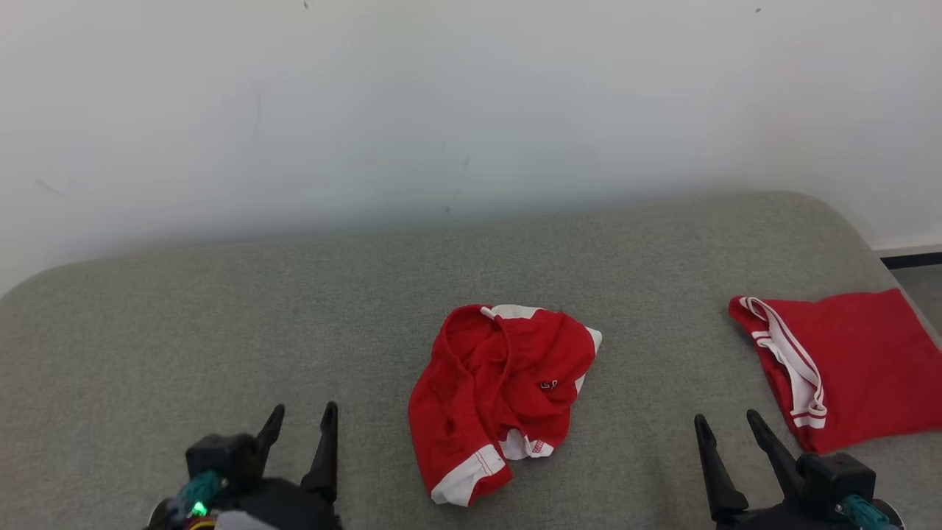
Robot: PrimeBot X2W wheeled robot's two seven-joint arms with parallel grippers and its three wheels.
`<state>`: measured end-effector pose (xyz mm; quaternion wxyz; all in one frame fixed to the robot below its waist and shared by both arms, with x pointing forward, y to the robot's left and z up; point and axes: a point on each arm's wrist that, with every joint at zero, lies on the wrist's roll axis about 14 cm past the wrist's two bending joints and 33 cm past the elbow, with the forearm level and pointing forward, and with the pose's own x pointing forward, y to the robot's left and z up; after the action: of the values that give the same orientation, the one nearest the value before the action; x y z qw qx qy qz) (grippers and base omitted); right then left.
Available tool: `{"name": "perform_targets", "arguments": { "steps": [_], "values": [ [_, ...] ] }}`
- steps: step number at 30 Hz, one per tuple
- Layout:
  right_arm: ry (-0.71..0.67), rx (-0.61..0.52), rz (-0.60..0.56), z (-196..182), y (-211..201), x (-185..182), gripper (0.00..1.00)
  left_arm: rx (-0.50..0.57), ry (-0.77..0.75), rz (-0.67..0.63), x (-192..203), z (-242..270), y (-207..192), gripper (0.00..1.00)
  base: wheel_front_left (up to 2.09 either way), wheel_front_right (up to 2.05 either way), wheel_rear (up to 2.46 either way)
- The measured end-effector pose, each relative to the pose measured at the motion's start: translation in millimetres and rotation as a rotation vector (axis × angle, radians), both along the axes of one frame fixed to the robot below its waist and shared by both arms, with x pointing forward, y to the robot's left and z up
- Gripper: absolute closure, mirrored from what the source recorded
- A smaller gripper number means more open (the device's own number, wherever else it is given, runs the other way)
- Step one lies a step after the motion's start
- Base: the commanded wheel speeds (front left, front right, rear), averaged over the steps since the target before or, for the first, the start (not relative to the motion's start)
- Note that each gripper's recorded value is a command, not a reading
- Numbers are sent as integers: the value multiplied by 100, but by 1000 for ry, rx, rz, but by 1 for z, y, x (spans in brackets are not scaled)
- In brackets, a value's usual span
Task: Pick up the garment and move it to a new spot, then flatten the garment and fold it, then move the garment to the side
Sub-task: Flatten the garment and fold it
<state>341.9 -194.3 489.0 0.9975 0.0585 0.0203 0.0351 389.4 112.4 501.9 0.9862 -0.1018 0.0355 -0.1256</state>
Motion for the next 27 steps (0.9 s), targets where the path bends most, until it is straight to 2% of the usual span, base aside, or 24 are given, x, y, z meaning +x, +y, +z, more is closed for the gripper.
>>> {"name": "perform_targets", "arguments": {
  "steps": [6,12,16,20,27],
  "values": [
    [-2,-1,-28,1,-9,-1,0,-37,97,-159,30,14,-54,0,0,0,0],
    [4,-4,-80,-1,-25,-8,0,-100,219,-325,42,18,-117,0,0,0,0],
    [14,-4,-127,-4,-38,-16,0,-82,301,-402,45,12,-152,0,0,0,0],
    [15,-6,-173,-5,-51,-21,0,-77,311,-433,58,16,-177,0,0,0,0],
    [44,1,-223,-16,-61,-28,0,-55,401,-360,82,-7,-188,0,0,0,0]
  ]
}}
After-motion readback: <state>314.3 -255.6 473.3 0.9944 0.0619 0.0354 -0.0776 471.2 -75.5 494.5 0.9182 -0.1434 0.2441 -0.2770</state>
